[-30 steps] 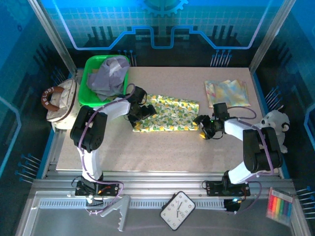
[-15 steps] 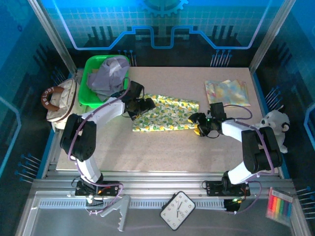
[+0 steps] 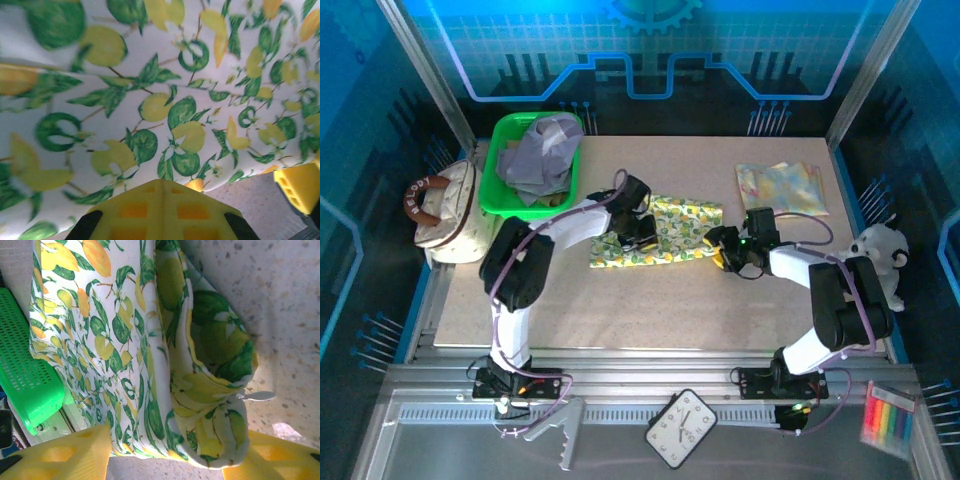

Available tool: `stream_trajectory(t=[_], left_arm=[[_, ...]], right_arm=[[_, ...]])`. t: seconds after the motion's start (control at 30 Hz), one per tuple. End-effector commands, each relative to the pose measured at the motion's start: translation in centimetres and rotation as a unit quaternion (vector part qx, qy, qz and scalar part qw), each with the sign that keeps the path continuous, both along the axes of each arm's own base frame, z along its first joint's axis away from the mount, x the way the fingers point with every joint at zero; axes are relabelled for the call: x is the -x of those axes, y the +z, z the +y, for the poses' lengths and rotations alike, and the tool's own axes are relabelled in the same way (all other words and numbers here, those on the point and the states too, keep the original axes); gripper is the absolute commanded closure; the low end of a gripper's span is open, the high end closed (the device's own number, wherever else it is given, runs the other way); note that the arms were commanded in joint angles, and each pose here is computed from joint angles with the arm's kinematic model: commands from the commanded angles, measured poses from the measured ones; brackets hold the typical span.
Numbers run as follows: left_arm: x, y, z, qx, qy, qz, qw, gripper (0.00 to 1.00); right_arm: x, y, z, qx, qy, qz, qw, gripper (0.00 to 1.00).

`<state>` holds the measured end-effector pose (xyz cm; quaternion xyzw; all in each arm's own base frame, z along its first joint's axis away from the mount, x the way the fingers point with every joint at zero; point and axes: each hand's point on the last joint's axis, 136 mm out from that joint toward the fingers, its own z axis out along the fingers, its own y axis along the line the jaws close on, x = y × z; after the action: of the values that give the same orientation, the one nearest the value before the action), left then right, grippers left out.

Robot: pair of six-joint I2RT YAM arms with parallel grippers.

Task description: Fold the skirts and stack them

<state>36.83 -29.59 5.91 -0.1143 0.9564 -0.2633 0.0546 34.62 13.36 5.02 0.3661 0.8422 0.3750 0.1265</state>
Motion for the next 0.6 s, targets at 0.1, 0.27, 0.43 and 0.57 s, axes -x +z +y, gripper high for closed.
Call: stream_trajectory(t=[0.1, 0.27, 0.43, 0.57], left_arm=[[1.2, -3.1, -0.8, -0.035, -0.034, 0.044, 0.998, 1.0], [2.3, -5.3, -0.7, -0.038, -0.042, 0.074, 0.996, 1.0], [2.2, -6.4, -0.3, -0.039, -0.036, 0.088, 0.995, 1.0], [2.1, -6.0, -0.3, -0.038, -0.038, 0.078, 0.996, 1.0]], right_arm=[[-1.2, -1.1, 0.2, 0.008, -0.026, -0.029, 0.999, 0.46], [-1.7, -1.6, 0.1, 0.032, -0.036, -0.048, 0.998, 0.58], [-2.3, -2.2, -1.2, 0.072, -0.058, -0.072, 0.993, 0.73], [-3.1, -1.9, -1.7, 0.088, -0.065, -0.099, 0.989, 0.85]])
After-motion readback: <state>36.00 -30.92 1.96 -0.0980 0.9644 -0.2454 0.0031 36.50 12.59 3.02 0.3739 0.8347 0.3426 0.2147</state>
